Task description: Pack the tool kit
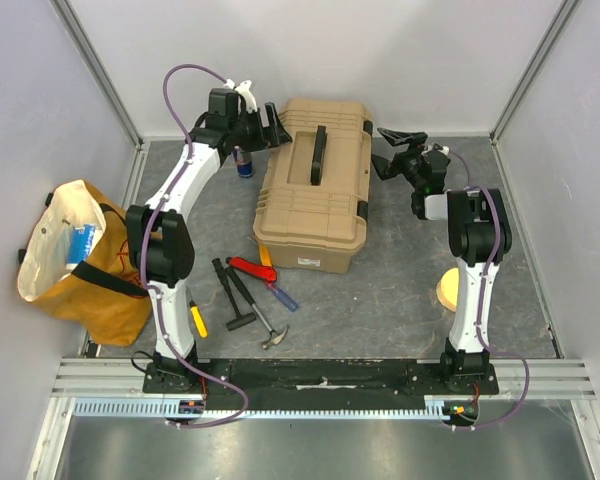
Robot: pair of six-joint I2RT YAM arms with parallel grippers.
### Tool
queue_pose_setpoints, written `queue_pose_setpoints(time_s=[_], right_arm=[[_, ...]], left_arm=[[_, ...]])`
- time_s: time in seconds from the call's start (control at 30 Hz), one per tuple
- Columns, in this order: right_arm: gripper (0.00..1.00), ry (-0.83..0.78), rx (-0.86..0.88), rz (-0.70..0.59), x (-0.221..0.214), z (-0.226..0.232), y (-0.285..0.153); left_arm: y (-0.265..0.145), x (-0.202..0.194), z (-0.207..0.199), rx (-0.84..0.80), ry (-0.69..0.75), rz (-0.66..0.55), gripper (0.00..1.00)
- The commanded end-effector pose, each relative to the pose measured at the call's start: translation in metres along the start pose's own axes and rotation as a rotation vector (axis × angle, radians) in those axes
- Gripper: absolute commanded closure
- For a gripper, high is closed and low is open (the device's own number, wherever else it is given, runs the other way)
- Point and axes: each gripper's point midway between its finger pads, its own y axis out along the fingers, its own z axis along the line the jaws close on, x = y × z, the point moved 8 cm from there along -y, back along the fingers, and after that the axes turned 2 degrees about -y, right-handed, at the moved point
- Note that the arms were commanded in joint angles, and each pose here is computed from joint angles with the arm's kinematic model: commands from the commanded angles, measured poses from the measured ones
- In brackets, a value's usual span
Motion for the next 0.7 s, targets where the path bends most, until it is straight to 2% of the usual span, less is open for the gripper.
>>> queue_pose_setpoints(time_s=[0.0, 0.23, 0.43, 0.53, 0.67], right_arm=[[0.02, -0.007, 0.028, 0.05, -0.021, 0.003, 0.009], [0.02, 0.053, 0.142, 0.161, -0.039, 0.006, 0.018], [0.02, 0.033, 0.331, 0.167, -0.047, 0.033, 0.017], [0.08, 0.091, 0.471, 0.159, -0.046, 0.041, 0.009], [0.21, 0.113, 0.575, 0.165, -0.047, 0.05, -0.002]], left_arm=[[0.007, 0.008, 0.002, 0.004, 0.041, -0.027, 0.1], [0.022, 0.001, 0.008, -0.006, 0.037, 0.022, 0.1], [0.034, -0.007, 0.012, -0.042, 0.022, 0.065, 0.11], [0.037, -0.014, 0.012, -0.071, 0.029, 0.1, 0.11], [0.039, -0.021, 0.016, -0.077, 0.037, 0.136, 0.12]])
